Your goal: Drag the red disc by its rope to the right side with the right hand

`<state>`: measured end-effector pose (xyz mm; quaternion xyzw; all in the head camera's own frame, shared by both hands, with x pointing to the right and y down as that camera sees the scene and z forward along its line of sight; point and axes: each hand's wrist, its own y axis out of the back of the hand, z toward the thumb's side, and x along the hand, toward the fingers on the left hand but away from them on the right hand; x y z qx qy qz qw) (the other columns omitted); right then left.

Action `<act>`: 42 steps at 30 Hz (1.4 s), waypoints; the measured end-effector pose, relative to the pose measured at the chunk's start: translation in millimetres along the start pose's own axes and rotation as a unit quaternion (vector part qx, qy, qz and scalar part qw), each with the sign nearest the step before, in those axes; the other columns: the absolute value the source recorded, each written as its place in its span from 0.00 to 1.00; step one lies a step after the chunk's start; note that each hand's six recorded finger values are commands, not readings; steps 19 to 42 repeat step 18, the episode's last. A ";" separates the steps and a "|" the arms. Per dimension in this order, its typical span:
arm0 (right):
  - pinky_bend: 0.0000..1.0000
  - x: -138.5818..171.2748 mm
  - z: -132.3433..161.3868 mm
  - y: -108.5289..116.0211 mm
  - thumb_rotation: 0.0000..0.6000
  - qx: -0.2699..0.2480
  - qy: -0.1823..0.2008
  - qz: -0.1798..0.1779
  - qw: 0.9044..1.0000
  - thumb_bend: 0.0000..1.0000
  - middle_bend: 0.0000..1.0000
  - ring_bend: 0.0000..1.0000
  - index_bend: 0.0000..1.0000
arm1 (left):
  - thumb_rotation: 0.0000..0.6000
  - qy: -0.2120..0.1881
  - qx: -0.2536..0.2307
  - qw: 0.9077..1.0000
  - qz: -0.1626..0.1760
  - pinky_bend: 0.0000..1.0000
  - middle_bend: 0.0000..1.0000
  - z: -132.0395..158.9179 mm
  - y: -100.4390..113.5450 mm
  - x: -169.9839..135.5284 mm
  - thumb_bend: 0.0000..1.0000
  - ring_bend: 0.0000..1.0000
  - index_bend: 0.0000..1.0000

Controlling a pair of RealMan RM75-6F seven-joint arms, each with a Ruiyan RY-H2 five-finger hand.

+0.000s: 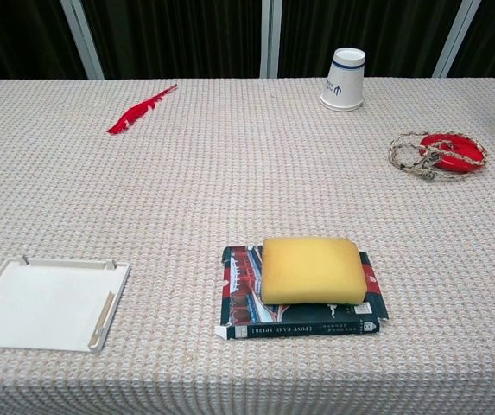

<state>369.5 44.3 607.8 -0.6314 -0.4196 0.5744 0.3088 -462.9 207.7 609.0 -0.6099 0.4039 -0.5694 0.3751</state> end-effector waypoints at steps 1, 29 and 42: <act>0.00 1.9 0.3 0.3 1.00 -0.001 0.003 -0.001 1.000 0.00 0.00 0.00 0.00 | 1.00 0.001 0.000 1.000 0.001 0.14 0.22 -0.2 0.5 -0.1 0.00 0.10 0.20; 0.00 157.8 -73.4 -34.7 1.00 0.057 0.021 -0.095 0.994 0.04 0.00 0.00 0.00 | 1.00 -0.008 -0.009 1.000 0.017 0.15 0.22 10.6 8.3 6.8 0.00 0.10 0.20; 0.00 157.8 -73.4 -34.7 1.00 0.057 0.021 -0.095 0.994 0.04 0.00 0.00 0.00 | 1.00 -0.008 -0.009 1.000 0.017 0.15 0.22 10.6 8.3 6.8 0.00 0.10 0.20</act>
